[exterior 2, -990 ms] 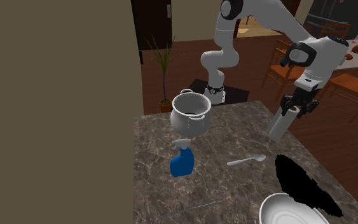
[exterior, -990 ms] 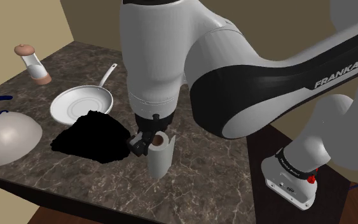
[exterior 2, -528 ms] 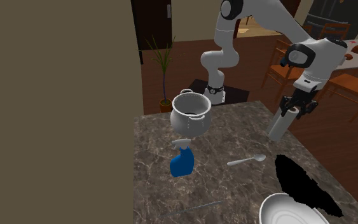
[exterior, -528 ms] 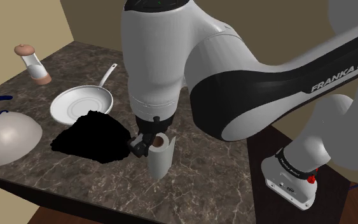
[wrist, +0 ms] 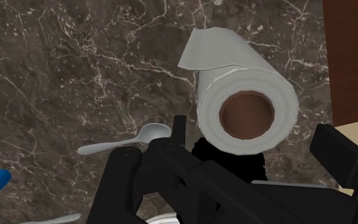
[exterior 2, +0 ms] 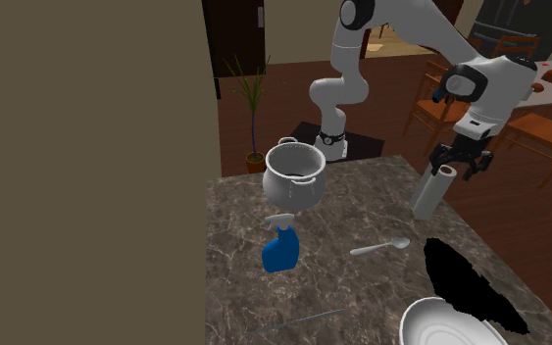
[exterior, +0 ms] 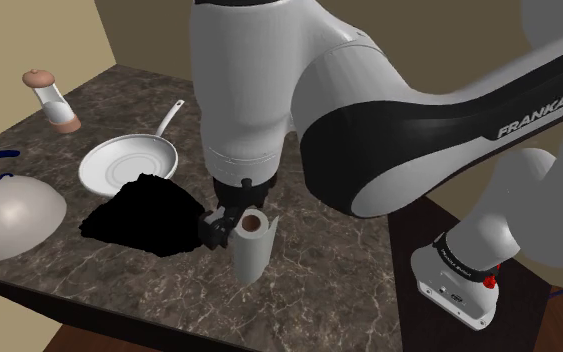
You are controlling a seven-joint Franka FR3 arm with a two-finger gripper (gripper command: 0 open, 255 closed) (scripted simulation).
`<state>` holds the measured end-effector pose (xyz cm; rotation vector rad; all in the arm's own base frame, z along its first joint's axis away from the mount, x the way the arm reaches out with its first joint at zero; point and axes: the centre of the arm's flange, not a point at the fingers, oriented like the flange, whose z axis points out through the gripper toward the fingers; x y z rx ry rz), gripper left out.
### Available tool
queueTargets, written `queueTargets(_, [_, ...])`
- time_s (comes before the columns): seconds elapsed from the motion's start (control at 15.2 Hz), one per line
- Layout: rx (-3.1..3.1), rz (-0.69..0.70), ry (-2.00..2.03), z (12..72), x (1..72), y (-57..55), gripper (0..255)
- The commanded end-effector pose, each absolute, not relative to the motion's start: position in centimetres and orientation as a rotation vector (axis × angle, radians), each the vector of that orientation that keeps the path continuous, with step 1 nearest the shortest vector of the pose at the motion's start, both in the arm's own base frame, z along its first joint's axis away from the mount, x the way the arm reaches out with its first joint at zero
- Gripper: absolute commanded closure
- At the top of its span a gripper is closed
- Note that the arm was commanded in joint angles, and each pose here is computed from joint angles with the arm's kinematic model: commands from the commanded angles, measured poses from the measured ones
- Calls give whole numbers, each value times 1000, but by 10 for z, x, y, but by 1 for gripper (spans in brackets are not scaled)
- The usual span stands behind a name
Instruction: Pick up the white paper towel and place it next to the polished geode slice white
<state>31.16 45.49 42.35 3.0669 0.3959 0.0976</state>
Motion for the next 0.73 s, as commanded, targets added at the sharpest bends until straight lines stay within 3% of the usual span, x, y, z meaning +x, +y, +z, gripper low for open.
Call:
queueTargets(0.0, [3067, 97, 396, 443, 310, 456, 0])
queueTargets(0.13, [3067, 97, 396, 466, 308, 457, 0])
queueTargets(0.66, [3067, 97, 396, 466, 308, 457, 0])
